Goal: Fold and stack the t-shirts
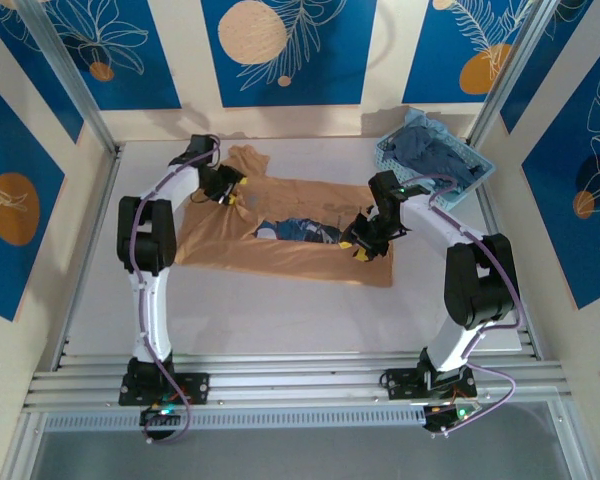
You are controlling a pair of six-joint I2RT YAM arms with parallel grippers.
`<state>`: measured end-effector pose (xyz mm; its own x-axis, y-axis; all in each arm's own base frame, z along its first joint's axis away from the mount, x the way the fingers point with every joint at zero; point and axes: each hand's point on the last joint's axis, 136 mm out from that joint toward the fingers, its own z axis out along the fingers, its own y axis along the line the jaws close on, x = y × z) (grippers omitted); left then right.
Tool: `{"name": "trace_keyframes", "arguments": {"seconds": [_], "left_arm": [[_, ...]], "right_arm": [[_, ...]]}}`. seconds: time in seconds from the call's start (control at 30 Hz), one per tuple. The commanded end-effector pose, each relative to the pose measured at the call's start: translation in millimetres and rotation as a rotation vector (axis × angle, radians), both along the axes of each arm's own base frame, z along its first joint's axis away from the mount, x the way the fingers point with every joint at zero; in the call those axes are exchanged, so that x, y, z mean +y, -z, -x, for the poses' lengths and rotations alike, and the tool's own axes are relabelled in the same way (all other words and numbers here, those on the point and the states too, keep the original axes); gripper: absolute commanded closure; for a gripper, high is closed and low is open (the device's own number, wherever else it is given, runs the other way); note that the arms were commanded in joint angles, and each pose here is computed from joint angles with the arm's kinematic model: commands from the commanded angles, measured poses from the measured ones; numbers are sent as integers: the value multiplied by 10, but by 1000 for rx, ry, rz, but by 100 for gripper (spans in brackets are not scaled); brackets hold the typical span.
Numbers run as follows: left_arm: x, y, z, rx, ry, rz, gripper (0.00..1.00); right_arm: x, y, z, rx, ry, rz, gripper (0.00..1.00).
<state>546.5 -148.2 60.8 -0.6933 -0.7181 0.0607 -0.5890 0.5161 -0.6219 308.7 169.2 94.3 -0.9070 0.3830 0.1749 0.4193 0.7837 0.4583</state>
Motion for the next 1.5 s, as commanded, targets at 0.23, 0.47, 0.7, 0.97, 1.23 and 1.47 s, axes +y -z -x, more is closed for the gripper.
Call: {"name": "trace_keyframes", "arguments": {"seconds": [0.23,0.47,0.7,0.97,1.23,1.47], "left_arm": [[-306,-43,97,50,64,61,48],[552,-38,356,155,-19,-354,53],[1141,-64,637,213,-62,-543,49],[1044,-95,1267,195,-61,-455,63],[1333,415,2214,387,-84,-504,67],[1678,608,3061,558,-155,-534,67]], "right_arm": [[30,-42,53,10,-7,-33,58],[7,-50,151,10,-3,-29,58],[-22,-46,237,10,-3,-26,58],[-77,217,225,42,-9,-8,67],[-262,696,354,231,-15,132,76],[-400,803,654,338,-42,208,76]]}}
